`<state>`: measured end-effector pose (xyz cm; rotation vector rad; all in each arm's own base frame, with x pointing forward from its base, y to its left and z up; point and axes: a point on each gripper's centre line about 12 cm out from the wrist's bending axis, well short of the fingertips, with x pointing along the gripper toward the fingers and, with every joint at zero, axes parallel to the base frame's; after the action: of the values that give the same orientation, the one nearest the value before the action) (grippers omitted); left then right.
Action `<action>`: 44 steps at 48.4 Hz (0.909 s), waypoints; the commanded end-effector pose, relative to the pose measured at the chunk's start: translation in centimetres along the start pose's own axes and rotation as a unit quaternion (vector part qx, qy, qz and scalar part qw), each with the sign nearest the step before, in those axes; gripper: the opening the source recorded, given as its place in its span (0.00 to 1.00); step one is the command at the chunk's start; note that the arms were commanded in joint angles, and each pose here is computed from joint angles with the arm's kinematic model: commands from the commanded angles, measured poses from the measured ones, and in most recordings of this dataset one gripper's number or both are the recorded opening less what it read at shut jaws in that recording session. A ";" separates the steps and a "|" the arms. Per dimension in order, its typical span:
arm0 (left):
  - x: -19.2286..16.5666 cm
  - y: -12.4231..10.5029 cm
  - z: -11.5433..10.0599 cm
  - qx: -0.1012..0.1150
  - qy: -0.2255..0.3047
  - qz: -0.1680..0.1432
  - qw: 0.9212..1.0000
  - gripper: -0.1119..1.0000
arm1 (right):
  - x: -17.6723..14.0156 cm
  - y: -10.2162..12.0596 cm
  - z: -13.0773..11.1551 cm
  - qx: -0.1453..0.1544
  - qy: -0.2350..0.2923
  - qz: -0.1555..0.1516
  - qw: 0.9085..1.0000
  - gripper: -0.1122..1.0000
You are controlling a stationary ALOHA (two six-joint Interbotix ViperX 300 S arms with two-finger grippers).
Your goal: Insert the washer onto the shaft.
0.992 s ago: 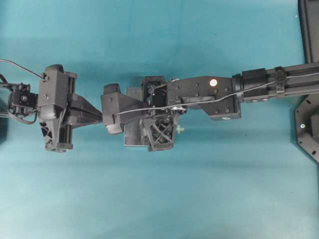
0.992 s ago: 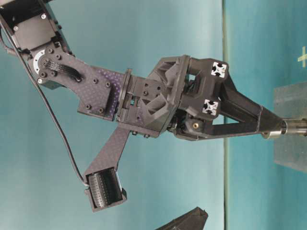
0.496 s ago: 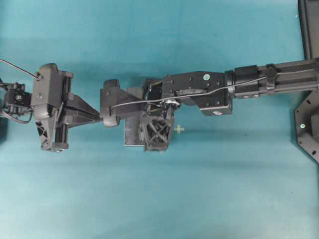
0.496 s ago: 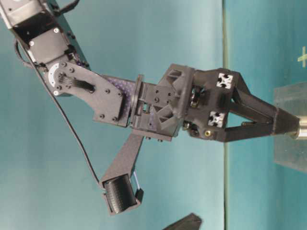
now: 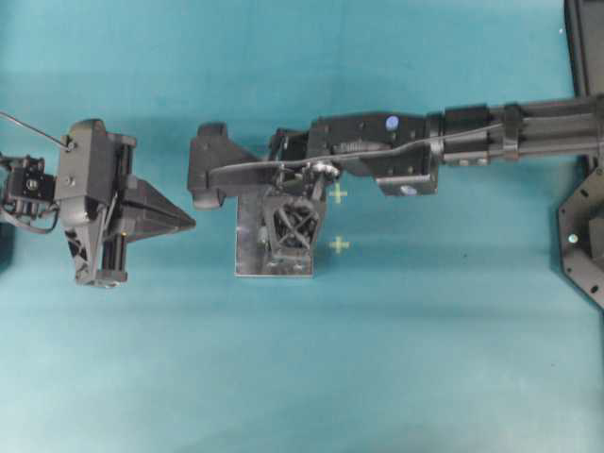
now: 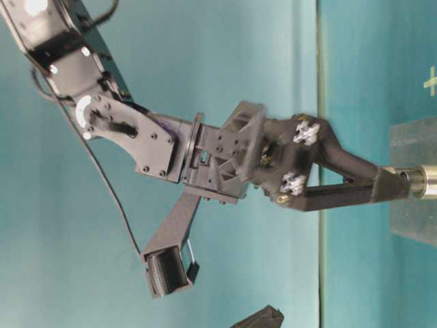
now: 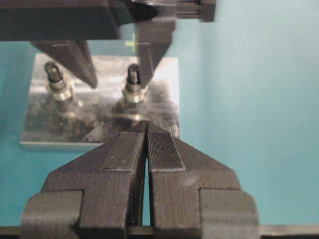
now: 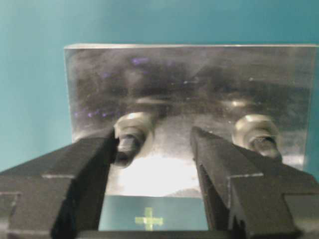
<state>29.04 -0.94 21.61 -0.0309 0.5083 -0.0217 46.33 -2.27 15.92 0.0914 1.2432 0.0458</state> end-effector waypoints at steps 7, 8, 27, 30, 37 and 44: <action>-0.2 -0.1 0.5 0.002 -0.009 -0.002 1.000 0.10 | -1.6 1.5 0.8 -0.016 -0.012 0.006 1.000 0.64; -0.2 -0.1 0.4 0.002 -0.008 -0.002 1.000 0.10 | -1.6 1.8 0.7 -0.017 -0.011 0.008 1.000 0.64; -0.2 -0.1 0.0 0.002 -0.004 -0.002 1.000 0.10 | -5.3 3.2 -0.1 0.001 -0.039 0.034 0.999 0.64; -0.2 -0.1 0.1 0.002 -0.005 -0.002 1.000 0.10 | -6.2 2.8 -0.6 0.006 -0.044 0.032 0.998 0.64; -0.3 -0.1 0.1 0.002 -0.006 -0.002 1.000 0.10 | -7.9 2.6 -2.0 0.009 -0.055 0.030 0.998 0.64; -0.3 -0.1 0.2 0.003 -0.009 -0.001 1.000 0.10 | -9.3 2.5 -3.2 0.009 -0.082 0.025 0.996 0.63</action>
<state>28.71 -0.97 21.10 -0.0302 0.5221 -0.0228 41.07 -0.45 21.53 0.1392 1.1592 0.0765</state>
